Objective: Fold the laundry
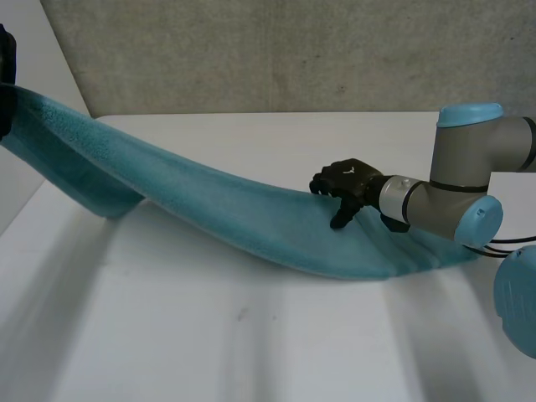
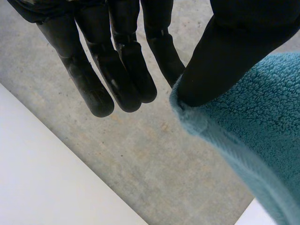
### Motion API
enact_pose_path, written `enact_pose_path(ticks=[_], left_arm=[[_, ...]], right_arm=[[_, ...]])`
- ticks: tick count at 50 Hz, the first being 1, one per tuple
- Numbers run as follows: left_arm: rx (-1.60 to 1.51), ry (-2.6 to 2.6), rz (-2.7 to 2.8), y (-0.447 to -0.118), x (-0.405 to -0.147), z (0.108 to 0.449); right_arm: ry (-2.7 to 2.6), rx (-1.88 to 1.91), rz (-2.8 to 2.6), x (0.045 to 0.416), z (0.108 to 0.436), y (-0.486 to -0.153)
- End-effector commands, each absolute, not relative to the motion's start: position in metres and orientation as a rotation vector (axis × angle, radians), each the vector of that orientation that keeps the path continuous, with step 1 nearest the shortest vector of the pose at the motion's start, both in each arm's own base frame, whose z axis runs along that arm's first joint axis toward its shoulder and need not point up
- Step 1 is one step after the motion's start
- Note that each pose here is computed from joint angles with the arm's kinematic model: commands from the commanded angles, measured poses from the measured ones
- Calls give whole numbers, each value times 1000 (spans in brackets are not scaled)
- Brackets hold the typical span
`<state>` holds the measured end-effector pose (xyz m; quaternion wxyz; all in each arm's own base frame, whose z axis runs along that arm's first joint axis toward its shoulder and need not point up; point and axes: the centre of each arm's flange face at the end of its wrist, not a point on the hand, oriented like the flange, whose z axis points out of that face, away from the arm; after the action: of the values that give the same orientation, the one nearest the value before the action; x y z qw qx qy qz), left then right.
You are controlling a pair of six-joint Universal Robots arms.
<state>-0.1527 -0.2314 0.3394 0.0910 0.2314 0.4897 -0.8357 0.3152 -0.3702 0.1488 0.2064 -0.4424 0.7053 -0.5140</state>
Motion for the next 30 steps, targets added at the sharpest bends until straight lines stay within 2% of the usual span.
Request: enact_pose_path(ticks=[1,4,9,14,17,21,26,30], left_arm=[[685,1471,-2465,-235,-151,336],[681,1510,-2443,-242,-148,329],[675,1596,-2393,-257,-143,313],[671,1609,-2382,-266,-141,306],[668,1614,-2374,-269,-140,305],[682,1647,-2362,-267,-141,299],[760,1785,-2312,-258,-148,275],[794,1910,-2258,-259,-151,256]], right_arm=[[2022,-1212,-1514,309,156,-380],[2064,-1193,-1577,302,171,-383],[2043,-1173,-1657,290,222,-369],[2088,-1150,-1677,255,250,-349],[2118,-1153,-1673,245,256,-336],[2139,-1226,-1656,235,265,-302],[2218,-1473,-1514,214,256,-255],[2237,-1580,-1432,209,246,-244]])
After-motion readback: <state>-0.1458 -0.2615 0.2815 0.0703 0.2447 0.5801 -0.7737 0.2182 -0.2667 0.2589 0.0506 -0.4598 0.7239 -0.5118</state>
